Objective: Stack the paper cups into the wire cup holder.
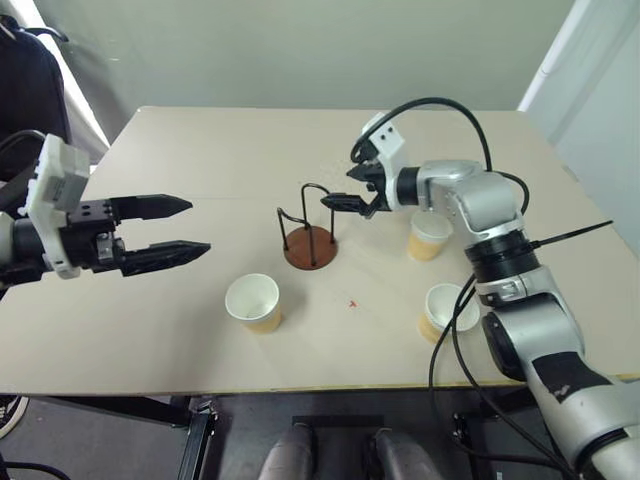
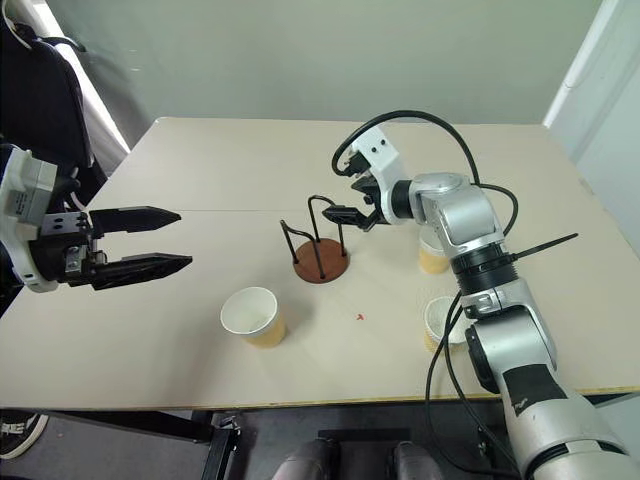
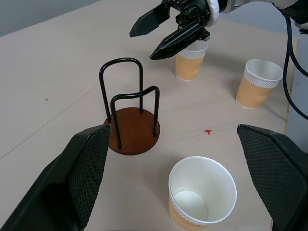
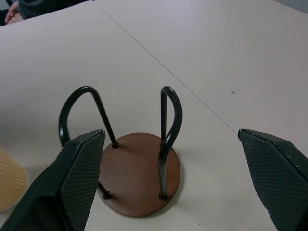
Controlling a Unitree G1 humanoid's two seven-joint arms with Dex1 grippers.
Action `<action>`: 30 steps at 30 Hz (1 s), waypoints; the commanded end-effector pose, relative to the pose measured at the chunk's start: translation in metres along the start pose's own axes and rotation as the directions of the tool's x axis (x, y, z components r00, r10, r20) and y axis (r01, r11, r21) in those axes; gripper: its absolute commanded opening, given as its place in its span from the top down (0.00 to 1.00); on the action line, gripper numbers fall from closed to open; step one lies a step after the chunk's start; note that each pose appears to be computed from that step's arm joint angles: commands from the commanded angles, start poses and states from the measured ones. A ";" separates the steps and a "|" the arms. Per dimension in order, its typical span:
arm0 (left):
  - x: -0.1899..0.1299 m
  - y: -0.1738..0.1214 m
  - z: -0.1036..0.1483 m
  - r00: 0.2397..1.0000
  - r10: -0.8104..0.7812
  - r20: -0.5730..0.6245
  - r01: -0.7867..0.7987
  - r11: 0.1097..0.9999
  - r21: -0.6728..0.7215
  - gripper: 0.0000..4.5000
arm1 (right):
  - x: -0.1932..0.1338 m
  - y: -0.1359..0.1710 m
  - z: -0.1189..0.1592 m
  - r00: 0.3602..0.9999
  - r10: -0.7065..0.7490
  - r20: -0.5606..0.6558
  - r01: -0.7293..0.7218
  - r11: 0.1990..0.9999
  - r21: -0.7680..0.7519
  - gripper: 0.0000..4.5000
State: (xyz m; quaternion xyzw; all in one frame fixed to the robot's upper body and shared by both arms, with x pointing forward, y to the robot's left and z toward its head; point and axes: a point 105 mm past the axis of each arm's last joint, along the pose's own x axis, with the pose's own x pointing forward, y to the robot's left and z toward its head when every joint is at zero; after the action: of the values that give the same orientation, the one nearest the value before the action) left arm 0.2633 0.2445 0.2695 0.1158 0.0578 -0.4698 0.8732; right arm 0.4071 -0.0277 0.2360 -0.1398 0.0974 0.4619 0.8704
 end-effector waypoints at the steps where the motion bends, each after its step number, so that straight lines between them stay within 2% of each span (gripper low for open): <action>1: -0.003 -0.004 0.010 1.000 0.004 0.020 -0.005 0.999 0.044 0.00 | 0.001 -0.006 0.009 0.998 -0.054 0.032 0.055 0.998 -0.006 0.01; 8: -0.004 -0.006 0.008 1.000 0.012 0.015 -0.013 0.999 0.041 0.00 | 0.011 0.002 0.003 0.999 -0.040 0.022 0.039 0.999 0.016 0.01; 10: -0.004 -0.007 0.008 1.000 0.014 0.015 -0.014 0.999 0.040 0.00 | 0.014 0.002 0.002 0.999 -0.047 0.023 0.046 0.999 0.019 0.08; 12: -0.004 -0.008 0.007 1.000 0.017 0.013 -0.017 0.999 0.038 0.00 | 0.015 0.001 0.002 0.998 -0.050 0.026 0.049 0.999 0.023 0.21; 19: -0.005 -0.009 0.007 1.000 0.026 0.014 -0.027 0.999 0.038 0.00 | 0.017 0.001 0.001 0.998 -0.053 0.030 0.052 0.998 0.030 0.79; 22: -0.005 -0.009 0.006 0.999 0.029 0.014 -0.029 0.999 0.038 0.00 | 0.017 0.001 0.000 0.998 -0.052 0.028 0.051 0.998 0.030 1.00; 30: -0.006 -0.007 0.007 0.999 0.031 0.013 -0.031 0.999 0.041 0.00 | 0.007 0.004 0.011 0.998 -0.001 0.060 -0.001 0.999 0.040 1.00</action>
State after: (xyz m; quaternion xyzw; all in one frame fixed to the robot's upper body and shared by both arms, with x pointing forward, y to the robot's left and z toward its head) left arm 0.2587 0.2436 0.2626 0.1172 0.0660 -0.4576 0.8789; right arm 0.4133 -0.0154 0.2186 -0.1139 0.1152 0.4495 0.8784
